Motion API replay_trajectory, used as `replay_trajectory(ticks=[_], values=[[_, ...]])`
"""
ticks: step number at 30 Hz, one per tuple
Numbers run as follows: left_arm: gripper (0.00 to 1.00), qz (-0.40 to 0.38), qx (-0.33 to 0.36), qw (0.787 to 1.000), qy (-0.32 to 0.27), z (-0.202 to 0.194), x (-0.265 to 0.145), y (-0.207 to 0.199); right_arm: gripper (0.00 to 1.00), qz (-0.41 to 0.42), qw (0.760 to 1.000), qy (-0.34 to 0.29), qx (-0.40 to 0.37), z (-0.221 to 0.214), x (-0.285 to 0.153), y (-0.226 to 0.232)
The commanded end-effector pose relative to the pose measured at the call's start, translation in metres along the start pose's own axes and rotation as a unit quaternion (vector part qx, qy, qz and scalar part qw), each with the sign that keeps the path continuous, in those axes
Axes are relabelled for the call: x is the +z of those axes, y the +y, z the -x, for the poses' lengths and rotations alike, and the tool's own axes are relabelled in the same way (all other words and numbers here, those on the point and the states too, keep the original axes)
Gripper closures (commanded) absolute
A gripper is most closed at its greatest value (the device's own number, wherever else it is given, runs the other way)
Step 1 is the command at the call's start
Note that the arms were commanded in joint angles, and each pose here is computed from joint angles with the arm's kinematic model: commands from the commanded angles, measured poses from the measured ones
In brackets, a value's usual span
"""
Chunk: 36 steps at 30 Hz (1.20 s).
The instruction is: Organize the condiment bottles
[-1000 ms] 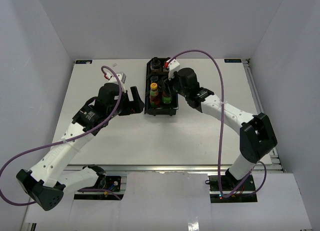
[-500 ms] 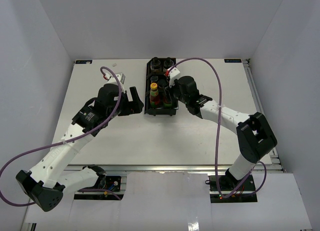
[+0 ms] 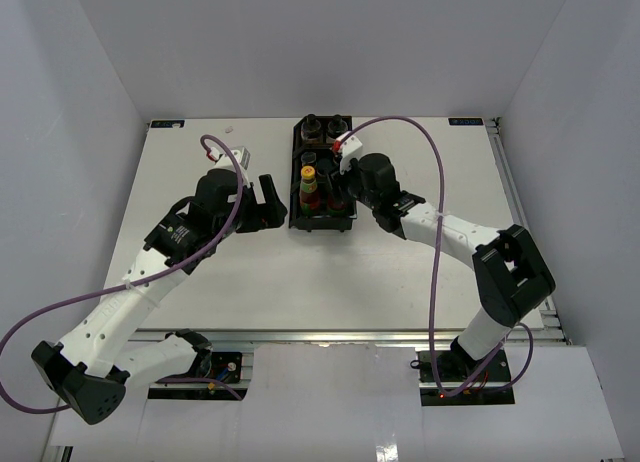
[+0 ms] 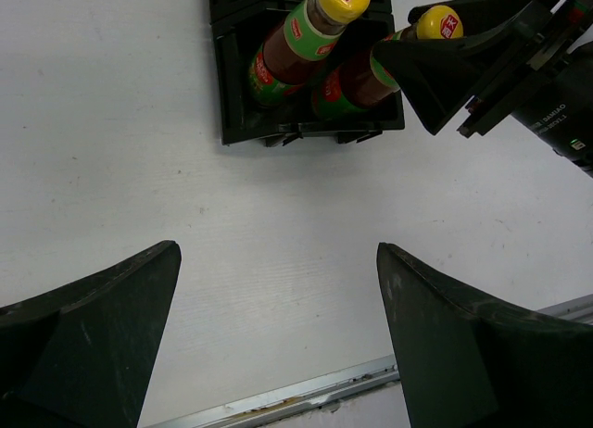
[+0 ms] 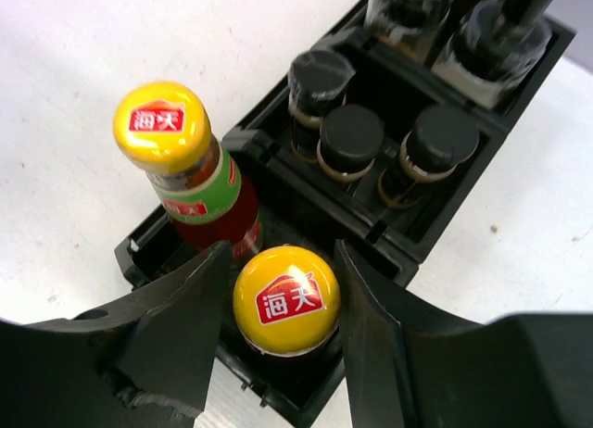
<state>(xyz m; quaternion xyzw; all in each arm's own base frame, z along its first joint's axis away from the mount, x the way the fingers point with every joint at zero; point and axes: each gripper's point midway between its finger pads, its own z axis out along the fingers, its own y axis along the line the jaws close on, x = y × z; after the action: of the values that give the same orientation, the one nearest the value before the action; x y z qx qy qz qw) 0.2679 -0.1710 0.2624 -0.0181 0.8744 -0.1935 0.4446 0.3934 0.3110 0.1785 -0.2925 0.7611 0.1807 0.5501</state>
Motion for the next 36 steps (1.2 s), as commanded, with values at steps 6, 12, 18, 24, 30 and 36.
replay_trajectory(ticks=[6,12,18,24,30,36], values=[[0.02,-0.003,-0.004,1.0,-0.021,0.011,-0.009,-0.002,0.41,-0.004,0.995,-0.096,-0.003,0.07,-0.014,-0.002],[0.02,-0.01,0.001,0.999,-0.038,0.031,-0.017,-0.01,0.23,-0.019,0.995,-0.094,-0.005,0.105,-0.036,-0.009],[0.02,-0.011,0.017,0.998,-0.053,0.054,-0.017,-0.02,0.07,-0.089,0.995,-0.04,0.025,0.135,-0.085,-0.033],[0.02,-0.027,0.028,0.997,-0.069,0.06,-0.022,-0.025,0.1,-0.11,0.983,0.047,0.142,0.107,-0.134,-0.028],[0.02,-0.054,0.047,0.995,-0.071,0.05,-0.035,-0.024,0.1,-0.132,0.974,0.047,0.18,0.081,-0.184,-0.029],[0.02,-0.063,0.044,0.995,-0.068,0.035,-0.043,-0.017,0.1,-0.124,0.974,0.013,0.188,0.066,-0.217,-0.026]])
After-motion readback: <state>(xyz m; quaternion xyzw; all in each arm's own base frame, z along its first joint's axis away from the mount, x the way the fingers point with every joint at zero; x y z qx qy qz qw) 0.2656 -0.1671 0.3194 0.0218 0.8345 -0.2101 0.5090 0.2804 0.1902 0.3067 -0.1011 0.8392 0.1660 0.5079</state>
